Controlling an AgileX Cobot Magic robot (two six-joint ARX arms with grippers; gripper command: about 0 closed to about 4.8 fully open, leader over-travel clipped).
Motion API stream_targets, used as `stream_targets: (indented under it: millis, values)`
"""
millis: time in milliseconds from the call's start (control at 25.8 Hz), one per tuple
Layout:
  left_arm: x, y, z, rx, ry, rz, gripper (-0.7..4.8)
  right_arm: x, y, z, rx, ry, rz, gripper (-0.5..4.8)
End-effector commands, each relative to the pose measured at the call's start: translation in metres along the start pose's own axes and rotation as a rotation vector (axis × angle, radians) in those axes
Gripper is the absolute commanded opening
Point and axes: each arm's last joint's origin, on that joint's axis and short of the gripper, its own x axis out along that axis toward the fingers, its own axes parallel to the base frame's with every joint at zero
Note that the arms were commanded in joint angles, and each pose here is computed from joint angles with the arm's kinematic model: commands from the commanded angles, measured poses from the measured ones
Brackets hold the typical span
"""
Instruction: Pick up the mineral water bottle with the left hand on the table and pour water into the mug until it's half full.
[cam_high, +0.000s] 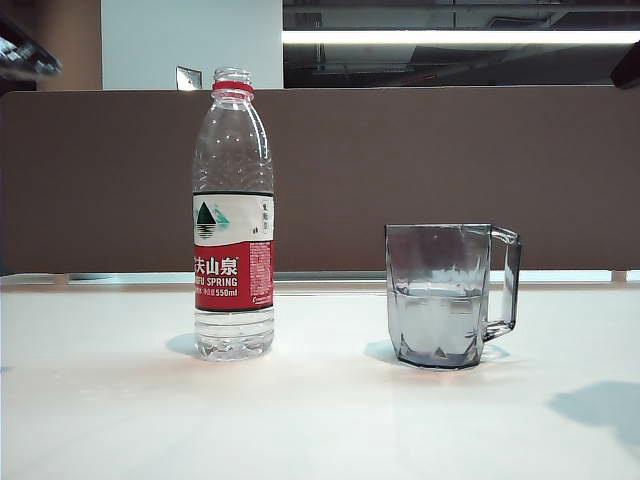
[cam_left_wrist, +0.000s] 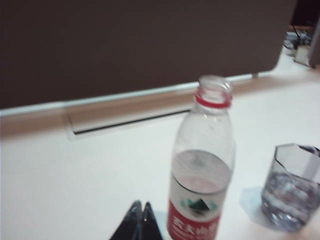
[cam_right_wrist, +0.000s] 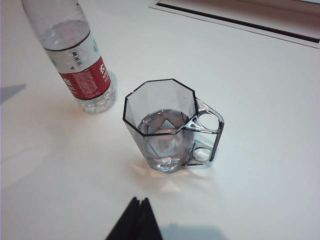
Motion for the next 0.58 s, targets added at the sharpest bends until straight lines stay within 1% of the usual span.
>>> stream_targets:
  millis: [39,155,272,427,582]
  values:
    - [-0.006,0.002,-0.002,0.047,-0.044,0.031,-0.06,-0.001,0.0,0.003,-0.007,-0.021,0.002,-0.04]
    - [-0.013,0.01,-0.011,0.039,-0.047,0.077,-0.06,-0.001,0.0,0.003,-0.007,-0.021,0.002,-0.04]
    - [-0.021,0.019,-0.015,0.024,-0.072,0.132,-0.06,-0.001,0.0,0.003,-0.007,-0.021,0.003,-0.05]
    - [-0.031,0.029,-0.022,0.031,-0.099,0.232,-0.06,-0.001,0.0,0.003,-0.007,-0.021,0.002,-0.04]
    - [-0.036,0.033,-0.029,0.04,-0.121,0.263,-0.06,-0.001,0.0,0.003,-0.007,-0.021,0.002,-0.05]
